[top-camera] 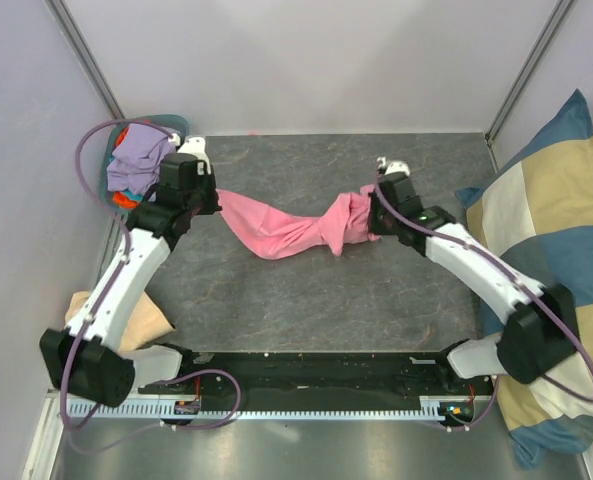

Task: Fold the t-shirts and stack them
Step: Flatten the tshirt out

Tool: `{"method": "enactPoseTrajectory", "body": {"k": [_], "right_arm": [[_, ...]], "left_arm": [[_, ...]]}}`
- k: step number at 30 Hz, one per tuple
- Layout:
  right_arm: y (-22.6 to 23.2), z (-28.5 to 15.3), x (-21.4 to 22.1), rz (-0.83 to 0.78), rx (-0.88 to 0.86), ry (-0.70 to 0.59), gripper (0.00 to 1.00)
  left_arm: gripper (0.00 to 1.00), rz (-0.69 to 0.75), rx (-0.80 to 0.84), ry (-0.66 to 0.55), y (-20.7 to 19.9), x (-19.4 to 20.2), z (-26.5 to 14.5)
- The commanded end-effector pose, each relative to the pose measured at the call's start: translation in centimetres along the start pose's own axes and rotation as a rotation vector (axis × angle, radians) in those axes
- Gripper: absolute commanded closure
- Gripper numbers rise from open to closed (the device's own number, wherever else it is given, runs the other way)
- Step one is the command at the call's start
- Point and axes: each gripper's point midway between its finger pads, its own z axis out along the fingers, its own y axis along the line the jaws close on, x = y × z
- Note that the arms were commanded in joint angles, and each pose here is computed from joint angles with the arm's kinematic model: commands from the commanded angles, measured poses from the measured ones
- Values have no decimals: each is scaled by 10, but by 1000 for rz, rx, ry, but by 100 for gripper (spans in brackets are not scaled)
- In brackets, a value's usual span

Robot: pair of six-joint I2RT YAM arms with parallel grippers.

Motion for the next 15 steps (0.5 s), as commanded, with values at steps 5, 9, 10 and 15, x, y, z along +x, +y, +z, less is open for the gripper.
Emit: {"method": "enactPoseTrajectory", "body": {"k": [5, 9, 10, 15], "right_arm": [[-29, -190, -130, 75, 50, -459, 100], [-37, -225, -138, 93, 49, -519, 100], [-38, -226, -137, 92, 56, -515, 100], [-26, -231, -123, 80, -33, -470, 100]], "left_arm": [[98, -42, 98, -265, -2, -68, -130], [98, -61, 97, -301, 4, -66, -166], [98, -59, 93, -295, 5, -63, -167], [98, -70, 117, -284, 4, -54, -183]]}}
